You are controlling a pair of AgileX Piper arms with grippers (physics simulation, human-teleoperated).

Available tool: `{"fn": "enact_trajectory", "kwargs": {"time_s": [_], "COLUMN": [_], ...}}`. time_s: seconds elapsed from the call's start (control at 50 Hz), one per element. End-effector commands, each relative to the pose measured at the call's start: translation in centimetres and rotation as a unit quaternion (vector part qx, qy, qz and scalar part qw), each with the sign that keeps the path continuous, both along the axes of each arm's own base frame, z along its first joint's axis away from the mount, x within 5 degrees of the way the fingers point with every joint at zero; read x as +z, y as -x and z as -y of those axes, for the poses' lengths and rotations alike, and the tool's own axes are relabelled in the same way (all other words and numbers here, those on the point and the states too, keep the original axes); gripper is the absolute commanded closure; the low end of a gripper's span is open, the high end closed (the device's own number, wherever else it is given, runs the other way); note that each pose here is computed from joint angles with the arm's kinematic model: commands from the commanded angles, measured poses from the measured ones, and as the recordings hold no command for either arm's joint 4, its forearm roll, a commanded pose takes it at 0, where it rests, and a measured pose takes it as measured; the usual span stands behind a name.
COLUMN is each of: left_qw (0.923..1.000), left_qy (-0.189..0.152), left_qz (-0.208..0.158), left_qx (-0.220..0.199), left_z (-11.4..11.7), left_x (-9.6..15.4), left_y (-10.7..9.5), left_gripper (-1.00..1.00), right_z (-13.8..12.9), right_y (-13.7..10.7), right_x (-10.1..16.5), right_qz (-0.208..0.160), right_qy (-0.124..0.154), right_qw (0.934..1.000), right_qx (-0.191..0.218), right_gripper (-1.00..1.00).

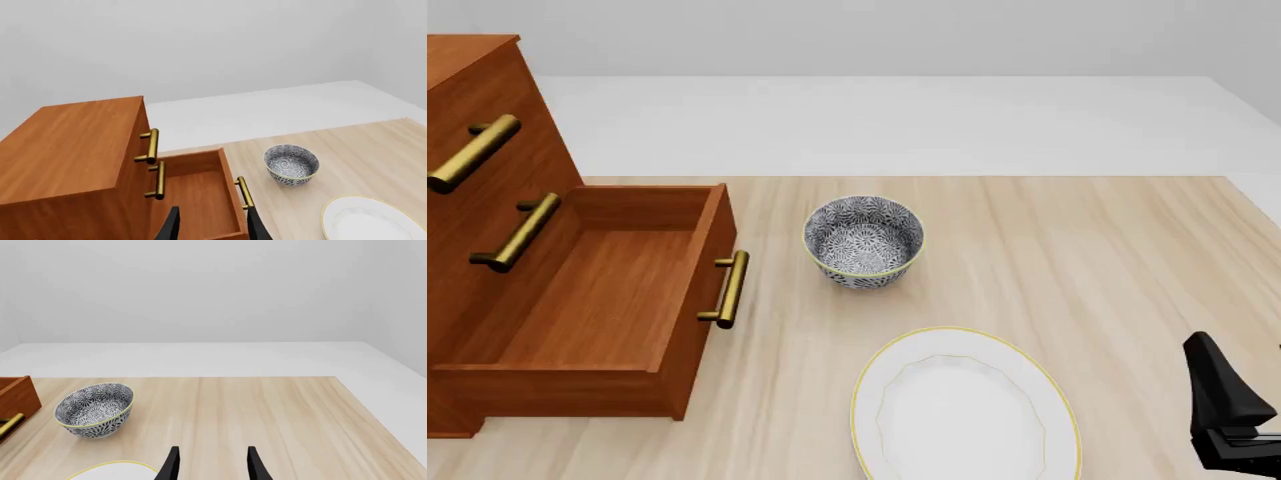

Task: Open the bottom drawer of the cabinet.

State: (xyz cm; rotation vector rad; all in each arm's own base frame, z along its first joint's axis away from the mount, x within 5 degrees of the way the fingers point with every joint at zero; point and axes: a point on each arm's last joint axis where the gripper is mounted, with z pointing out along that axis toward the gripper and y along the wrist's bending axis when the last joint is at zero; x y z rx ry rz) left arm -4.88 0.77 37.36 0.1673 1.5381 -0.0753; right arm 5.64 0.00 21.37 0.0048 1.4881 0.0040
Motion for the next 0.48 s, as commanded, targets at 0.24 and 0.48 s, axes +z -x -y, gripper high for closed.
{"fn": "enact_trajectory", "kwargs": {"time_s": [0.24, 0.48], "left_qw": [0.9978, 0.9926], "left_qy": [0.030, 0.042], "left_qz": [0.053, 0.104], "left_qx": [0.027, 0.046], "left_z": [-0.2, -0.2], "left_x": [3.5, 6.1], "left_y": [5.2, 12.6], "left_gripper": [-1.00, -1.00], "right_z": [0.0, 0.0], "right_y": [0.0, 0.0], "right_x": [0.0, 0.0], "right_qz": [0.000, 0.000], "right_qy": [0.000, 0.000], "right_qw": [1.0000, 1.0000], "right_qx": [0.000, 0.000], "right_gripper": [-1.00, -1.00]}}
